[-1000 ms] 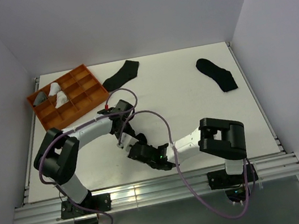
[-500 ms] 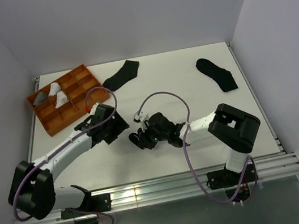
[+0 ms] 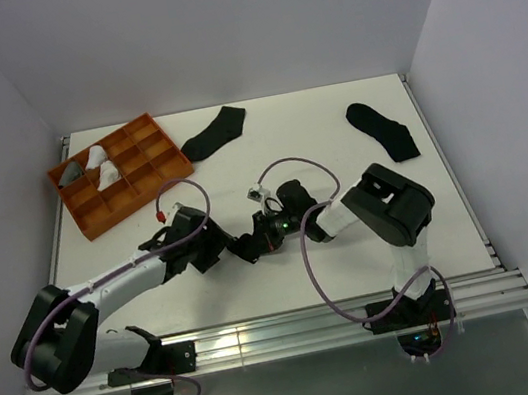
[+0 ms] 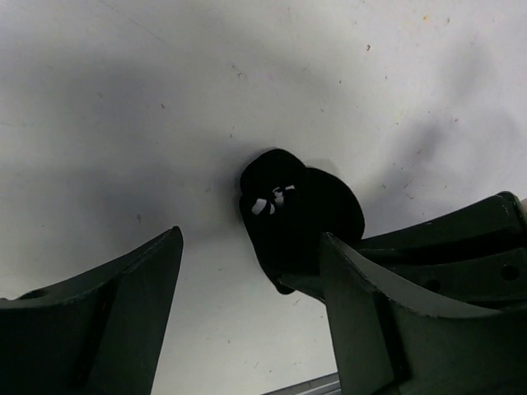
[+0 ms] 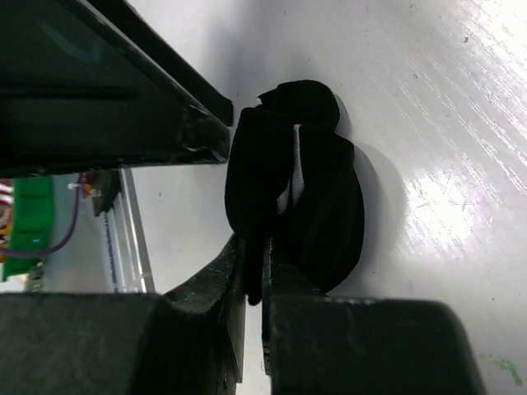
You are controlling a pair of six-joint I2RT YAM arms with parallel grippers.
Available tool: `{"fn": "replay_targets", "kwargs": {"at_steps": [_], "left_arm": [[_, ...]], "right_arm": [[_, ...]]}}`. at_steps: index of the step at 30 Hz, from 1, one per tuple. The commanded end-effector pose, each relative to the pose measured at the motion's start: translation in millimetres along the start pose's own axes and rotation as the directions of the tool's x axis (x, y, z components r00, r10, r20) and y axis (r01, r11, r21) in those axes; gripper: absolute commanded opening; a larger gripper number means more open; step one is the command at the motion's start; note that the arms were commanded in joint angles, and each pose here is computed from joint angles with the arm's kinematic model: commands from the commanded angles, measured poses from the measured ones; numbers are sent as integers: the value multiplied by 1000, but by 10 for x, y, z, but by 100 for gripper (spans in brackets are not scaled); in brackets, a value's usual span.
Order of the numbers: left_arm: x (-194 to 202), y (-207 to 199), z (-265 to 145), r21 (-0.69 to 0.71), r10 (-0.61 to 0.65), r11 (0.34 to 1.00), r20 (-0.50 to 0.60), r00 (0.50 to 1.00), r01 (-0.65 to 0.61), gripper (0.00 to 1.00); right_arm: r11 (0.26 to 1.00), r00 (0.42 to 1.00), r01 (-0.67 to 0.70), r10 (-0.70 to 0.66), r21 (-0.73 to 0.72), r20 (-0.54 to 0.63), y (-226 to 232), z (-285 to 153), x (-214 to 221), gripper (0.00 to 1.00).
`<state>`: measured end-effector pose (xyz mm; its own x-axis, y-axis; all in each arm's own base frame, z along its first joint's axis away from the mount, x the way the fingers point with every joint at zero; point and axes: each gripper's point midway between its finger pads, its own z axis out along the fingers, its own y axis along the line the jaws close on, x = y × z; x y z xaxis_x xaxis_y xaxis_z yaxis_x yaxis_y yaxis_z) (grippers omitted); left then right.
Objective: Roll the socks
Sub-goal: Roll the sock at the center of the board.
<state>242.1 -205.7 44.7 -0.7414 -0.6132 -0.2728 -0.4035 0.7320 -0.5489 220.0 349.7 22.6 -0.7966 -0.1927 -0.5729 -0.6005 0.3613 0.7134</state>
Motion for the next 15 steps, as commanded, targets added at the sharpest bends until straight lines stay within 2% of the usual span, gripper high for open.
{"fn": "replay_targets", "kwargs": {"at_steps": [1, 9, 15], "left_arm": [[52, -129, 93, 51, -35, 998, -15, 999, 35, 72], [91, -65, 241, -2, -17, 1000, -23, 1000, 17, 66], [126, -33, 290, -16, -12, 1000, -32, 999, 11, 65]], "right_arm": [[995, 995, -93, 91, -34, -50, -48, 17, 116, 0], [978, 977, -210, 210, 0, -43, -281, -39, 125, 0], [955, 954, -295, 296, 13, -51, -411, -65, 176, 1]]}}
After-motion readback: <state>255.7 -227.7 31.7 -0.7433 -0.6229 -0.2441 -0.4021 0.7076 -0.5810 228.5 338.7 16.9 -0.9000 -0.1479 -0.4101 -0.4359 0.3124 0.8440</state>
